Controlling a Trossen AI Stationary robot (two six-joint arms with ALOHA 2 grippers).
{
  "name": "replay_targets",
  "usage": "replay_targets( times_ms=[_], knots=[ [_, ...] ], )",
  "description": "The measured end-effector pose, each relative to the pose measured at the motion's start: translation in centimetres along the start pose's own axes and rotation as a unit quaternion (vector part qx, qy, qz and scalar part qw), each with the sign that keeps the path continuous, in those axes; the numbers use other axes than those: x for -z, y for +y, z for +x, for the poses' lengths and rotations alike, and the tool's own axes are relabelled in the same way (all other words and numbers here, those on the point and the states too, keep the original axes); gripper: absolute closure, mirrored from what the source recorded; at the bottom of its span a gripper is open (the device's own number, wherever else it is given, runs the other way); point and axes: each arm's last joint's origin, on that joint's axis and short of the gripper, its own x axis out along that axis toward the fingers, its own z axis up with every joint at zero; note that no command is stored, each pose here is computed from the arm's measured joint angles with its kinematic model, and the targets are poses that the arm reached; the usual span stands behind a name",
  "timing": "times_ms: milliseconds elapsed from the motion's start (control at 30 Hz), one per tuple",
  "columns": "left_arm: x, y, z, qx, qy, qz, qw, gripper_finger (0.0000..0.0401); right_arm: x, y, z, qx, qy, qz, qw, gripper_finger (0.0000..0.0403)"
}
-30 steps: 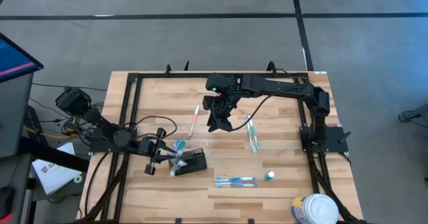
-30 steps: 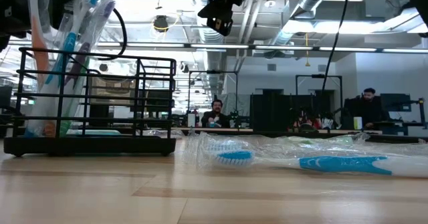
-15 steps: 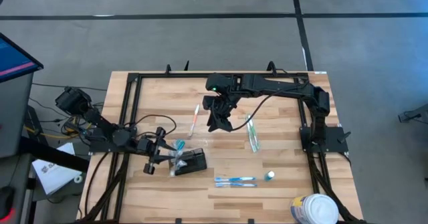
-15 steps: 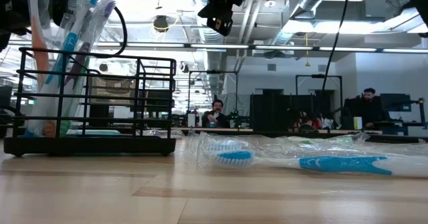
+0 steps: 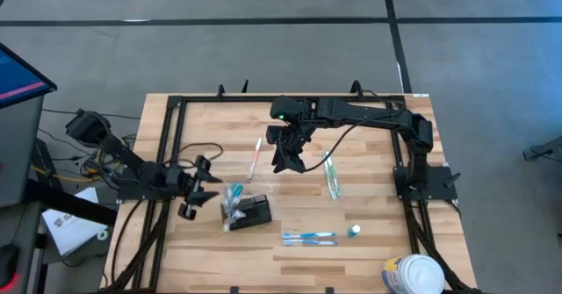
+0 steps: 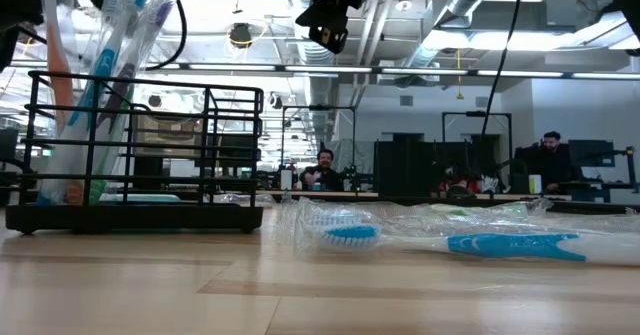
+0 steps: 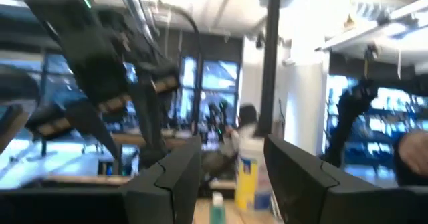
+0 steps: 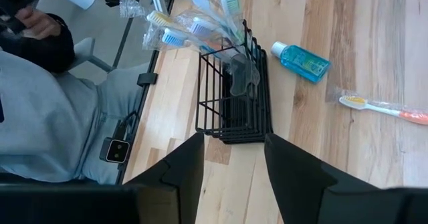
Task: Pick & Place toothbrushing station
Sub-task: Put the mouthwash into the black toothbrush rack
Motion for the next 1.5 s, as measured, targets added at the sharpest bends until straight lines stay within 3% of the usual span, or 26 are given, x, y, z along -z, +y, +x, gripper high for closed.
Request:
replay_targets(
  times_ms=[200, 400, 567, 867, 1033, 1500],
  knots=[
    [-1.6, 0.7, -0.1, -0.021, -0.050, 0.007, 0.999, 0.0251, 0.0, 0.0, 0.0, 0.000, 0.000, -0.001, 1.000, 0.0251],
    [-1.7, 1.4, 0.0, -0.043, -0.057, 0.017, 0.997, 0.0258, 0.4, 0.8, 0.7, -0.005, 0.023, 0.006, 1.000, 0.0254],
    [-1.7, 1.8, 0.2, -0.058, -0.054, 0.029, 0.996, 0.0261, 1.9, 2.3, 3.1, 0.037, 0.076, 0.016, 0.996, 0.0264],
    [-1.5, 1.8, 0.2, -0.057, -0.045, 0.034, 0.997, 0.0262, 5.8, 4.1, 7.0, 0.092, 0.175, 0.076, 0.977, 0.0283],
    [-1.5, 1.8, 0.2, -0.057, -0.046, 0.033, 0.997, 0.0262, 7.6, 5.2, 8.3, 0.144, 0.220, 0.070, 0.962, 0.0286],
    [-1.5, 1.8, 0.2, -0.057, -0.047, 0.033, 0.997, 0.0262, 10.5, 7.4, 10.4, 0.184, 0.274, 0.083, 0.940, 0.0285]
  ],
)
